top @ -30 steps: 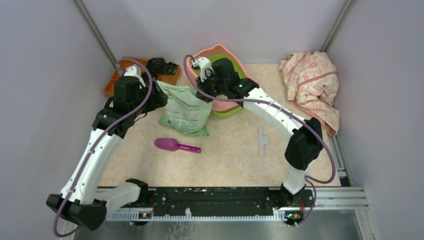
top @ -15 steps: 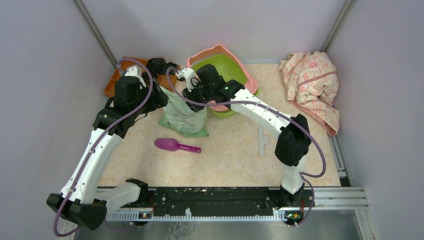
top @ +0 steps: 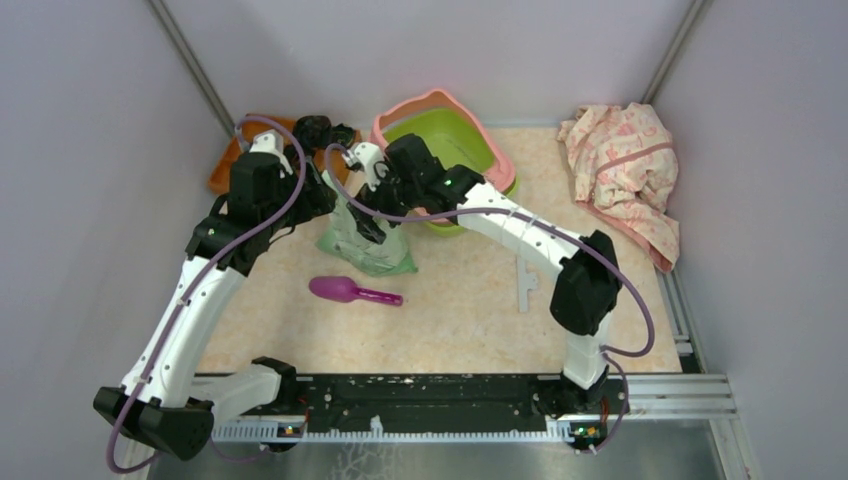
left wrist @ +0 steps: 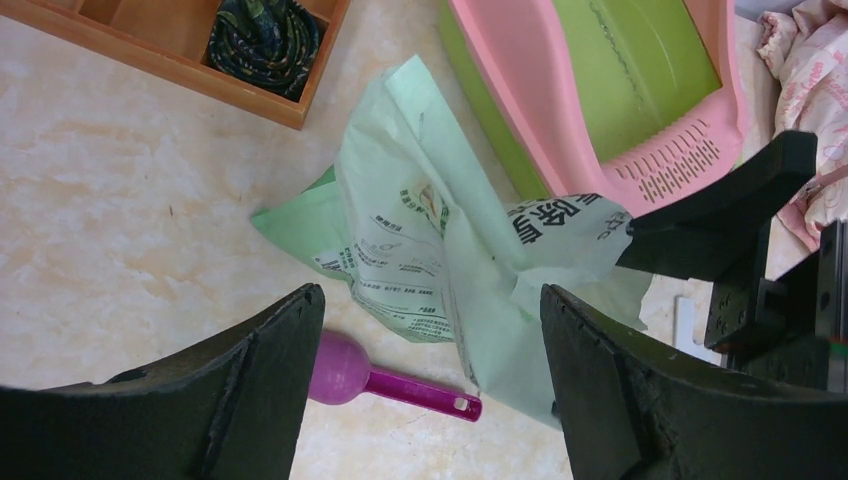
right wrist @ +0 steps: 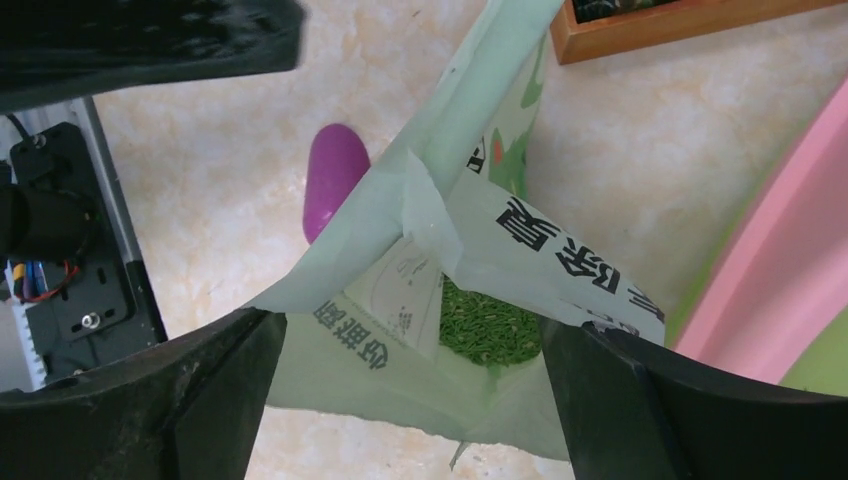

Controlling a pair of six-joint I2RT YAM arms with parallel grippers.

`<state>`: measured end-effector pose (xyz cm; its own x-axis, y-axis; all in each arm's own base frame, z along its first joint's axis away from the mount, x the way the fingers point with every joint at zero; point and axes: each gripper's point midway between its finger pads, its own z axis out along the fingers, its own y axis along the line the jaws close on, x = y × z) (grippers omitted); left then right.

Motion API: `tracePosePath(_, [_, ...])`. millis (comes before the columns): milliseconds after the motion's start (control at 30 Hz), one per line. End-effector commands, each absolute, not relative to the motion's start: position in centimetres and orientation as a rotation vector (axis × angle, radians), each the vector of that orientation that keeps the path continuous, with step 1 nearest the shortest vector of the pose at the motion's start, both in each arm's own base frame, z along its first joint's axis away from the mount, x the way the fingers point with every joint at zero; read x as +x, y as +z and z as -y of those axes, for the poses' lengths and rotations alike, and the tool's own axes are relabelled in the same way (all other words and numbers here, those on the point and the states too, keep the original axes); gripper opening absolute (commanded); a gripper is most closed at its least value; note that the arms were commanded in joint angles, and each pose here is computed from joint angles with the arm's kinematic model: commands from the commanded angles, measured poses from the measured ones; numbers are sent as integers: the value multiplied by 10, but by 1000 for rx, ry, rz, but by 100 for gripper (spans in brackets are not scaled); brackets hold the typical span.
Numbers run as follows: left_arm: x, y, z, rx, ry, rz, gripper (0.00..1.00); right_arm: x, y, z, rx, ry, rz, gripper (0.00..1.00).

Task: Fill the litter box with clean litter
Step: Open the cat litter bag at the center of the board.

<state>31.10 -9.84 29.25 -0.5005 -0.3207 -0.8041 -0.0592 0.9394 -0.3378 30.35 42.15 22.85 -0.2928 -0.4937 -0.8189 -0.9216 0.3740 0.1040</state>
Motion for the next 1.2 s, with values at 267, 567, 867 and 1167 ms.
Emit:
tracePosePath(267, [311,302,92,-271,-300,-2049,85,271,218,-446,-1281,750,-1884,95])
tracePosePath(567, [307,299,86,-285,-286,-2045,86,267,190,-447,-1251,671,-1990,57])
tracePosePath(867, [304,292,82,-296,-275,-2050,86,258,154,-430,-1185,624,-2047,84])
tracePosePath(1167, [304,290,83,-296,-286,-2052,86,278,107,-405,-998,523,-2100,83])
